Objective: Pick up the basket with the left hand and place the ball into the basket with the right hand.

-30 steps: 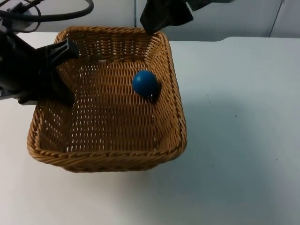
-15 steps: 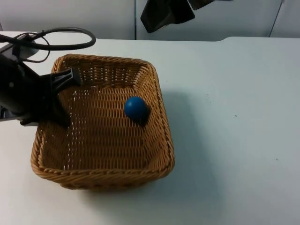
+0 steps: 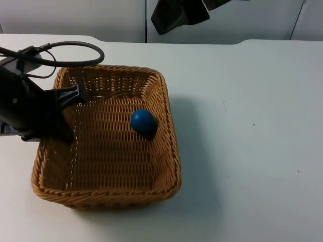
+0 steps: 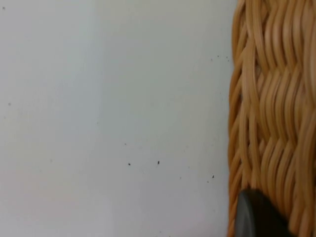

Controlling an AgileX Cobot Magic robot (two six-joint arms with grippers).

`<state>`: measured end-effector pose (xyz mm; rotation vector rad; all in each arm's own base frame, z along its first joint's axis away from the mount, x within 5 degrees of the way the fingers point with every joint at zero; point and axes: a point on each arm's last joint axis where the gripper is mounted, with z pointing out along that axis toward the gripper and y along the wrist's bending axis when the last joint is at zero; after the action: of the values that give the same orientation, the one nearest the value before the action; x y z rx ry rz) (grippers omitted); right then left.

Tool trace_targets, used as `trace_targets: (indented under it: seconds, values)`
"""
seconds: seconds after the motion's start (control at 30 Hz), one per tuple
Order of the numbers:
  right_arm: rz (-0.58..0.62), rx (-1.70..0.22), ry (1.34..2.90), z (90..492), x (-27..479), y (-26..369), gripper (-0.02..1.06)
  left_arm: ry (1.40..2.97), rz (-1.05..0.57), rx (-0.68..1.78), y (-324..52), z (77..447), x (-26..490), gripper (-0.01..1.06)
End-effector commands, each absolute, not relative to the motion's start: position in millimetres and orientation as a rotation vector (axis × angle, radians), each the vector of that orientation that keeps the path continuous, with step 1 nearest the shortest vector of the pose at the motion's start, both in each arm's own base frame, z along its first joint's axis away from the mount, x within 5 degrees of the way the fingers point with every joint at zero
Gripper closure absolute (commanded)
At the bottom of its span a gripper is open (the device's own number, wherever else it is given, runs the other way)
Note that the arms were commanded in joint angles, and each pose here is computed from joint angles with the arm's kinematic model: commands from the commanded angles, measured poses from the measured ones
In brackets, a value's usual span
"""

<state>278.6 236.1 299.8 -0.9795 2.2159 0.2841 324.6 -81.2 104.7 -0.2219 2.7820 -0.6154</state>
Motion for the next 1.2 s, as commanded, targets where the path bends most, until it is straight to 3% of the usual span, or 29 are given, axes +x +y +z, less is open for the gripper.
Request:
trace_targets:
  seconds: [0.0,0.63,1.07,1.17]
  values:
    - [0.296,-0.956,2.201,305.8,278.8,234.7,0.23,2.759,-0.601,-0.226,-80.7,106.9,327.8,1.05]
    - [0.299,-0.947,2.195,306.4,279.4,235.0,0.23,2.799,-0.525,-0.227,-76.9,81.9,329.2,1.05]
    - [0.298,-0.946,2.19,306.6,279.6,235.1,0.23,2.798,-0.531,-0.213,-77.3,84.7,328.9,1.05]
    - [0.298,-0.946,2.19,306.6,279.6,235.1,0.23,2.774,-0.539,-0.201,-77.7,93.8,329.4,0.94]
